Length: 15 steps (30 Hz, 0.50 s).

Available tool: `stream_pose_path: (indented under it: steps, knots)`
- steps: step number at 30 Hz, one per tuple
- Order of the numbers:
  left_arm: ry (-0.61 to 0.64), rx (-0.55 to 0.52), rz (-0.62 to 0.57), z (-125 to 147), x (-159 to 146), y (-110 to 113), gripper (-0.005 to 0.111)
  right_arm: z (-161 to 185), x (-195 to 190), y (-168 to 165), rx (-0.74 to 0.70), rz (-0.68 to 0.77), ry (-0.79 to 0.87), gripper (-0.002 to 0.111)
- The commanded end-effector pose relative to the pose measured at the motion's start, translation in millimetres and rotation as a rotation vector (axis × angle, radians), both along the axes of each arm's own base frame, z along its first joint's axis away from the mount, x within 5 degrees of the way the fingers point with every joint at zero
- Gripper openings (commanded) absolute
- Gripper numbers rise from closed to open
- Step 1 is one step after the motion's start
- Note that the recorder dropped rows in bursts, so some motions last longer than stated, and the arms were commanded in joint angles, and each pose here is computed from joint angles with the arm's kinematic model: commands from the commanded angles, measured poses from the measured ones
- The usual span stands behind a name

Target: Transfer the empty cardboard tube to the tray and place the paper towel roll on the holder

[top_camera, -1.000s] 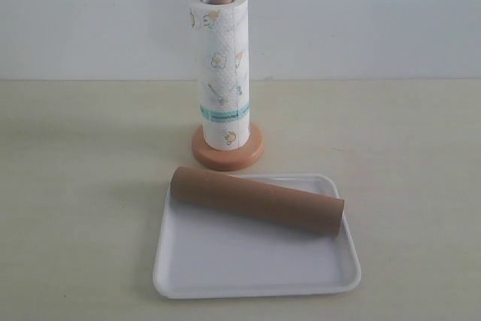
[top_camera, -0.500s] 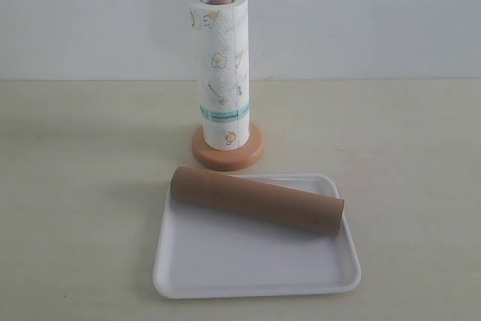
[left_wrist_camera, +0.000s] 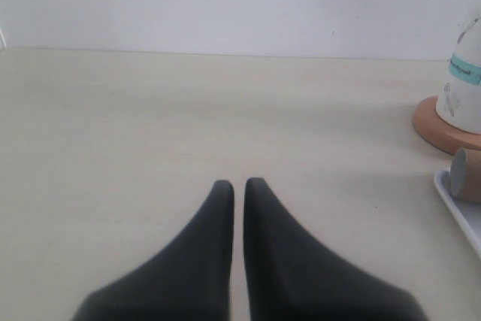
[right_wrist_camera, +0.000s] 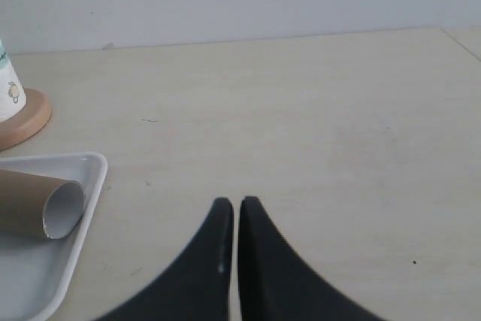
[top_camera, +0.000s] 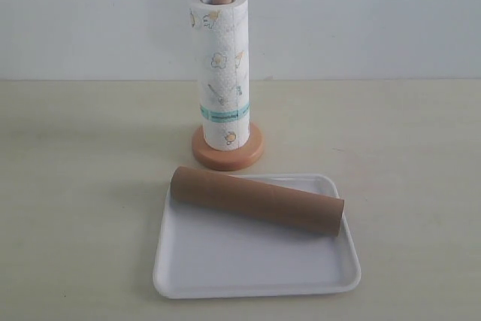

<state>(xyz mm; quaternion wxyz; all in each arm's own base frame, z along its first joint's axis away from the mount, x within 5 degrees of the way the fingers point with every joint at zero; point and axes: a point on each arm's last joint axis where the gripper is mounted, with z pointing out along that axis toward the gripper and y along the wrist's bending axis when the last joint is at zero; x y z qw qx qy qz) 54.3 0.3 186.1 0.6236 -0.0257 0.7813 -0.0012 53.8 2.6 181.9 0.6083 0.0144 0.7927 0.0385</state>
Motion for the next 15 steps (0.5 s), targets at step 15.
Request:
stream_pose_path:
  steps: [15]
  knots:
    - [-0.008,-0.005,-0.006,-0.4,0.1,-0.4,0.005,1.9,0.0,0.0,0.02,-0.007,-0.021,0.003]
